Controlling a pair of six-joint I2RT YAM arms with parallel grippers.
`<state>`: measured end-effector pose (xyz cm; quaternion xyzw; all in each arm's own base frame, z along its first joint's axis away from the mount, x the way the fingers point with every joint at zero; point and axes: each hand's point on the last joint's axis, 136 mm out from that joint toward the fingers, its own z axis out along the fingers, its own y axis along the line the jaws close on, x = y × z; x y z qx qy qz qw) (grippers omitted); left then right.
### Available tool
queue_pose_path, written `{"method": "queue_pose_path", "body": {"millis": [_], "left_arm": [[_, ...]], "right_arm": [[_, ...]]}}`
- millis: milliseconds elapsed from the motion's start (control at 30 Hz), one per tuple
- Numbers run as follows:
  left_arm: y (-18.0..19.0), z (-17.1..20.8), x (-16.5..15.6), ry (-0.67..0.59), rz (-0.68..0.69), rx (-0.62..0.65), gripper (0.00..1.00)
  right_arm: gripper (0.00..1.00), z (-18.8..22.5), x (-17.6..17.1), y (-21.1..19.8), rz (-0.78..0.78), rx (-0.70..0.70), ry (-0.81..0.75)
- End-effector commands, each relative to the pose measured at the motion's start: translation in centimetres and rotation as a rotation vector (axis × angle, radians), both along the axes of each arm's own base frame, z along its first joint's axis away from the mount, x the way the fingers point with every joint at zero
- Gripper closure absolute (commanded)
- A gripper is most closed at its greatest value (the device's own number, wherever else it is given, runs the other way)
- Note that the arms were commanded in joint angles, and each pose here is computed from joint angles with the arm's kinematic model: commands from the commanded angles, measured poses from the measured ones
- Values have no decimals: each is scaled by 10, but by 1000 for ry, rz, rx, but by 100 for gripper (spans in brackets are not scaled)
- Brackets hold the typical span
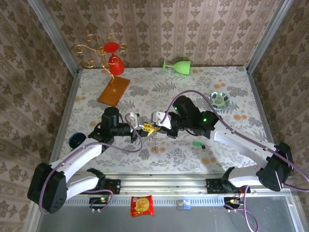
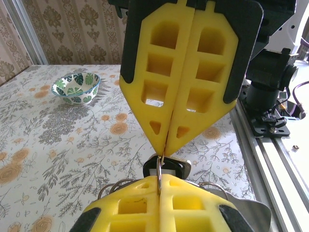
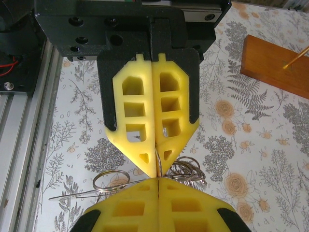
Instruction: Put the keys on the keyring
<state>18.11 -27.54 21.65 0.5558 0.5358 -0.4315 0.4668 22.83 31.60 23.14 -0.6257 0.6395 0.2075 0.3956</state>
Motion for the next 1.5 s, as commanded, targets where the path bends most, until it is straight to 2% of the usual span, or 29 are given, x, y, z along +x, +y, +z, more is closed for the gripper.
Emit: {"method": "queue_pose_path", "body": {"millis": [0,667,1467], "left_arm": [[-2,12,-1,-42,-26,-18,100],[-1,10,1,-66,-13,-8,100],[-4,9,0,-76,-18,-5,100]], "right_arm": [[100,18,-4,2,14,43,1],[100,24,-9,-2,8,71,36],[100,12,-1,3,-4,38,64]]}}
